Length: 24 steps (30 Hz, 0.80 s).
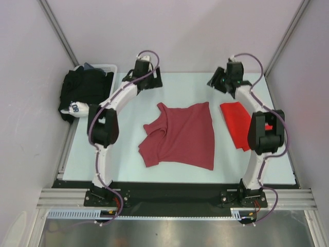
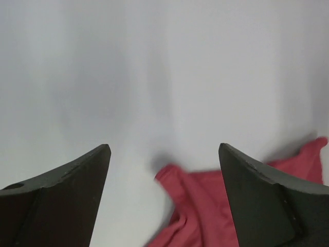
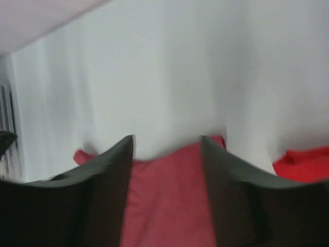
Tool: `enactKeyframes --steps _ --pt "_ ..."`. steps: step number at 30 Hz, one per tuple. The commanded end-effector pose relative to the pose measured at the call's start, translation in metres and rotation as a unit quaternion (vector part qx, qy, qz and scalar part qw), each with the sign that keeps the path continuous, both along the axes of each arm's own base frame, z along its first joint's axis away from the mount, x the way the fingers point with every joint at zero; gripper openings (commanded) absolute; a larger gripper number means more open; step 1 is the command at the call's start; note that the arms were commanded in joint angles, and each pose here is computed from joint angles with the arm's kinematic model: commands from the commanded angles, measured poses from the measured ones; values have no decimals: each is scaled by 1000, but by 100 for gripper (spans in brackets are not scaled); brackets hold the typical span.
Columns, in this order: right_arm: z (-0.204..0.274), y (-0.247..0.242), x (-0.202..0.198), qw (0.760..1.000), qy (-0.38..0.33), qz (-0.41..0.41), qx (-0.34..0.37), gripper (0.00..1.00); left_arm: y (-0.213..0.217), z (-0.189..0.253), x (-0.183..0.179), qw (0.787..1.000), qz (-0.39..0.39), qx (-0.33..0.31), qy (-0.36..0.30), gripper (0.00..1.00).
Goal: Fold and stack the tank tops
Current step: Flatten the tank top out
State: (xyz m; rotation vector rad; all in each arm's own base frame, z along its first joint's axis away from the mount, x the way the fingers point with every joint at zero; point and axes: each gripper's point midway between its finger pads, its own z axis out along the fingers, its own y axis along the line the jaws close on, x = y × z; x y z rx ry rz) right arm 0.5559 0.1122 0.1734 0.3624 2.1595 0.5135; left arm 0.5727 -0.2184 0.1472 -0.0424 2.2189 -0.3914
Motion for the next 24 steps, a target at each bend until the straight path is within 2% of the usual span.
enactKeyframes --steps 1,2,3,4,7,11,17,18,22,24 --pt "16 -4 -44 999 -16 1 28 50 25 27 -34 999 27 13 -18 92" --pt "8 3 -60 999 -3 21 43 48 31 21 -58 1000 26 12 -4 91" --pt "21 4 -75 998 -13 24 48 41 33 20 -68 1000 26 9 -1 90" --pt "-8 9 -100 998 23 33 47 40 35 16 -80 1000 26 3 11 89" --pt "-6 14 -142 998 24 45 27 41 39 1 -123 999 21 -8 43 89" --pt "-39 14 -203 996 66 52 -2 43 47 -31 -173 995 14 -17 92 87" --pt "-51 17 -262 995 78 62 -10 46 44 -72 -198 989 7 -33 142 75" --pt "-62 22 -275 993 92 71 -14 47 43 -76 -199 989 5 -37 146 71" --pt "-86 22 -304 988 144 43 -24 51 43 -92 -201 986 11 -34 164 65" --pt "-100 28 -322 984 168 56 -34 52 48 -99 -202 985 20 -26 170 62"
